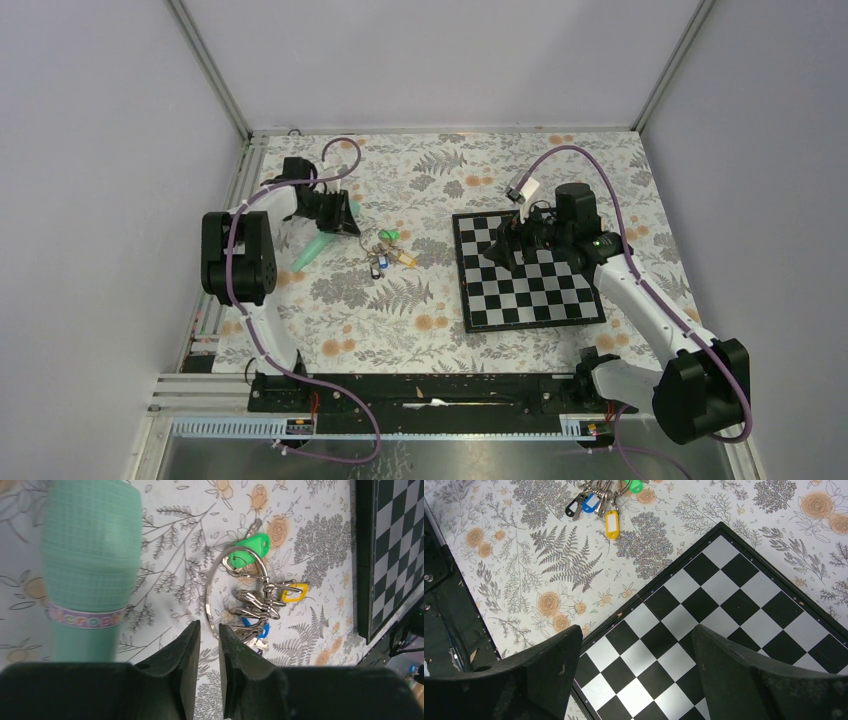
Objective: Put the keys on the keyring
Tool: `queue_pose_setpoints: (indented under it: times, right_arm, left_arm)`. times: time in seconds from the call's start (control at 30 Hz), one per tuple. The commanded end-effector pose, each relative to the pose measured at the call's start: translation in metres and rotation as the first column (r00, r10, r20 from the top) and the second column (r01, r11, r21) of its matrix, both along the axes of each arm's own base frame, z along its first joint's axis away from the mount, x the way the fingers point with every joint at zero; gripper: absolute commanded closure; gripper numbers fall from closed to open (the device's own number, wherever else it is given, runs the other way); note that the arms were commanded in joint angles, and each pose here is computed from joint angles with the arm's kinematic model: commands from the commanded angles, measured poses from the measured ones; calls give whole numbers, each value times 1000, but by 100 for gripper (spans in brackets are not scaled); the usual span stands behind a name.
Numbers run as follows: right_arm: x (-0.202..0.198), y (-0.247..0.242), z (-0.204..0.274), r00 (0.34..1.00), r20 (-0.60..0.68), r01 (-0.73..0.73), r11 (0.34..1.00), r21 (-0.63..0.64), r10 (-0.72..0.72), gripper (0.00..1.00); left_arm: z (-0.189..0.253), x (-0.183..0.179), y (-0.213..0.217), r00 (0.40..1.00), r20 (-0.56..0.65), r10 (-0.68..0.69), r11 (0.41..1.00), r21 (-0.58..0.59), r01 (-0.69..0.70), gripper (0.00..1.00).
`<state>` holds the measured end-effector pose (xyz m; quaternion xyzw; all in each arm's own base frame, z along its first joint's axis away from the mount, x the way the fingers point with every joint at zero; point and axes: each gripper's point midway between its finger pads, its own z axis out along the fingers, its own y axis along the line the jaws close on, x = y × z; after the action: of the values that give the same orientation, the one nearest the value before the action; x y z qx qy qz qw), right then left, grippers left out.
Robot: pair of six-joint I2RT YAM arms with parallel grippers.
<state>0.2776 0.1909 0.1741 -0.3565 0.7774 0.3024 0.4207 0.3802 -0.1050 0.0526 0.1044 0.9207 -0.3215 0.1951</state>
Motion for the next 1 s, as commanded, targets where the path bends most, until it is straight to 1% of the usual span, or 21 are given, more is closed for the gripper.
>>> queue_pose_setpoints:
  times: [0.0, 0.17, 0.27, 0.33, 0.4, 0.47, 0.5, 0.53, 0.63, 0.73, 0.77, 0.9, 0.97]
  right_arm:
    - [4, 1, 5, 1000, 17, -3, 1000, 23, 3, 12]
    - [5, 1, 4, 1000, 13, -2, 1000, 24, 2, 11]
    - [5, 0, 4, 1000, 12, -1, 1000, 25, 1, 10]
    - [5, -1, 5, 1000, 15, 1, 1000, 24, -1, 10]
    - [6, -1, 5, 1000, 24, 5, 1000, 20, -5, 10]
    - [8, -4, 7, 999, 41, 16, 1000, 10, -16, 9]
    - [9, -6, 7, 998, 50, 25, 1000, 4, -25, 8]
    - [12, -8, 10, 997, 65, 38, 999, 0, -37, 7]
    - [19, -16, 14, 991, 102, 91, 996, -18, -89, 3]
    - [29, -24, 19, 980, 133, 156, 987, -35, -150, 1]
    - [32, -27, 22, 975, 143, 179, 983, -40, -172, 0]
    - [46, -44, 32, 943, 197, 287, 955, -68, -269, 0]
    - [54, -54, 37, 913, 229, 362, 930, -70, -338, 0]
  left_arm:
    - [12, 19, 17, 996, 85, 1, 999, 46, -5, 76]
    - [12, 18, 23, 995, 101, -6, 997, 78, -2, 76]
    - [19, 19, 25, 991, 134, -23, 995, 94, 10, 76]
    - [28, 19, 25, 984, 173, -44, 995, 99, 27, 73]
    - [41, 21, 25, 972, 225, -62, 993, 111, 38, 69]
    - [53, 22, 29, 957, 282, -64, 990, 139, 26, 61]
    - [62, 26, 33, 941, 332, -62, 987, 160, 9, 57]
    - [70, 28, 37, 927, 372, -56, 983, 182, -14, 51]
    - [103, 33, 52, 857, 514, -22, 965, 235, -116, 29]
    - [133, 35, 67, 781, 624, 18, 944, 248, -220, 7]
    - [143, 34, 72, 756, 654, 28, 937, 246, -247, 2]
    - [175, 27, 82, 674, 737, 57, 920, 223, -322, 1]
    - [188, 21, 86, 636, 769, 70, 915, 204, -348, 1]
